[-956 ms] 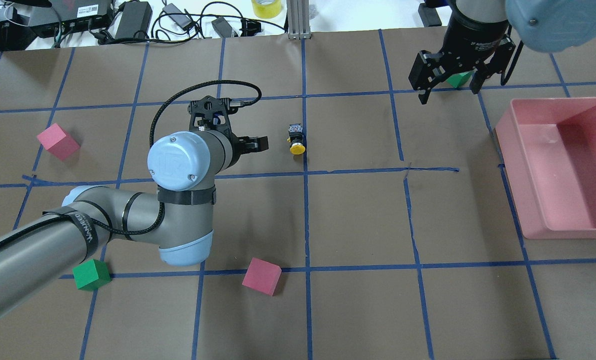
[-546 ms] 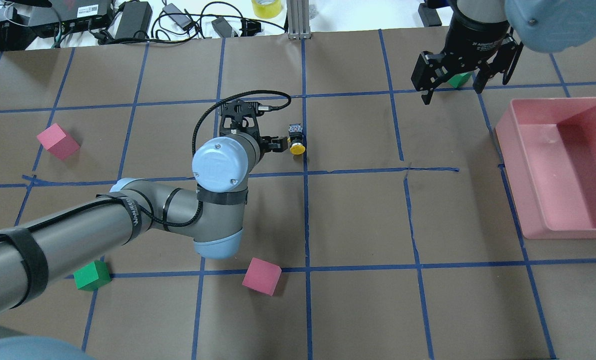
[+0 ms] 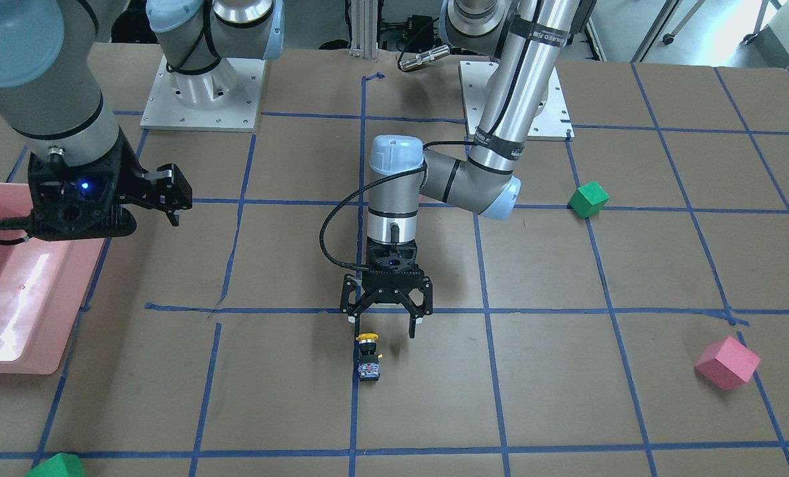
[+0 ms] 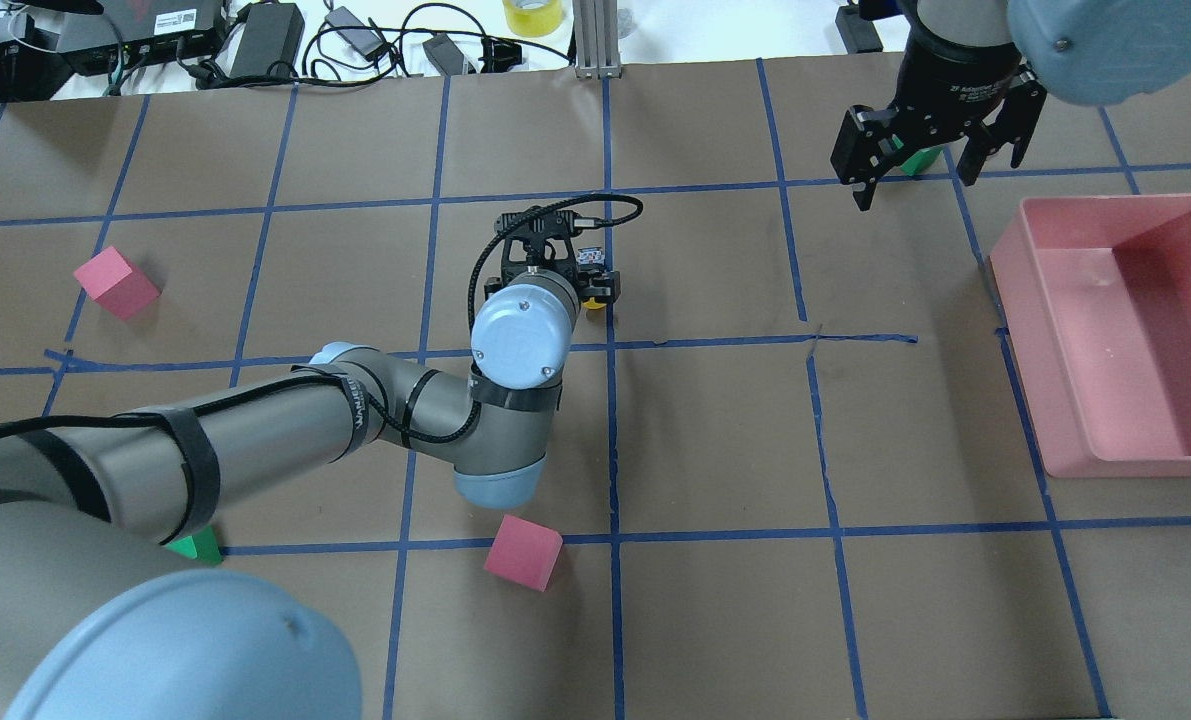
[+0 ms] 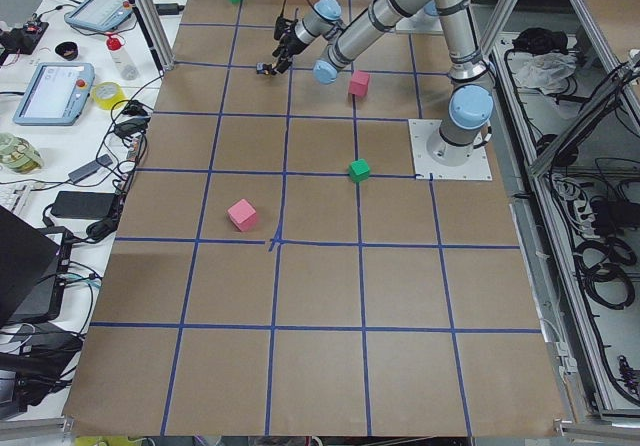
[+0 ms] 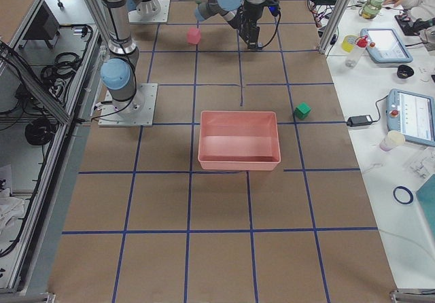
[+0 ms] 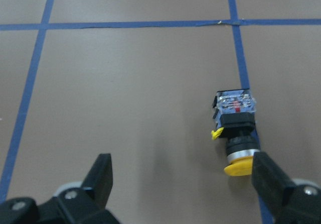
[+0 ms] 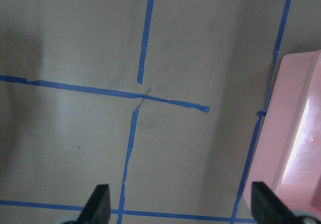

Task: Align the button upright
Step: 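Reach the left gripper toward the button lying on its side, then close the left gripper on the button's yellow cap end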

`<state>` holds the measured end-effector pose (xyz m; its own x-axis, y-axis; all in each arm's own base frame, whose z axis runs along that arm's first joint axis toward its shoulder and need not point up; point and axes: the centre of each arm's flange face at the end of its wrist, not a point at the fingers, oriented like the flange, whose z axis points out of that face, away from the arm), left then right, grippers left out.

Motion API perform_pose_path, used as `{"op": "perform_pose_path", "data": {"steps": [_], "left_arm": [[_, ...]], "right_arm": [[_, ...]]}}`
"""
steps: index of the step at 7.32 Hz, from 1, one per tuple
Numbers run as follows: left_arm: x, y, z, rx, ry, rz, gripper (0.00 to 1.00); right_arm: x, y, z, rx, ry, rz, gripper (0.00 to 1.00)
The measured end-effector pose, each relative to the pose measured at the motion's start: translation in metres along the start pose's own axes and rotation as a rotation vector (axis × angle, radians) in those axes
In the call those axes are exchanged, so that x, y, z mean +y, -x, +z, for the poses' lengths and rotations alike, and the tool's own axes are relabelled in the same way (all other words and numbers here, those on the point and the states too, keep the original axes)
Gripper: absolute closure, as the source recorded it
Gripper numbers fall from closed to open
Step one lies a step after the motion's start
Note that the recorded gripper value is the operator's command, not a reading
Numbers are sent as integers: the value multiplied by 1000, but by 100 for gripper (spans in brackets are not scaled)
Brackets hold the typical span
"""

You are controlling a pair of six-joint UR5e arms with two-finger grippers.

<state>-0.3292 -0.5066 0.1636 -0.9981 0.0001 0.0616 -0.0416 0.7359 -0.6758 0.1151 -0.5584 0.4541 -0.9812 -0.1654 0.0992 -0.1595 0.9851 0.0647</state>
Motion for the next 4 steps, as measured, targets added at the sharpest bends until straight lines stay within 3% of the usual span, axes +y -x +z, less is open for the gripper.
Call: {"op": "perform_pose_path", "data": {"steps": [3,4], "left_arm": [[22,-14,18,15,-1,9,8],[24,-16,22,15,-4,10,20]], "right_arm": [[0,1,1,-4,0,0,0],[0,0,1,-5,1,2,0]]}}
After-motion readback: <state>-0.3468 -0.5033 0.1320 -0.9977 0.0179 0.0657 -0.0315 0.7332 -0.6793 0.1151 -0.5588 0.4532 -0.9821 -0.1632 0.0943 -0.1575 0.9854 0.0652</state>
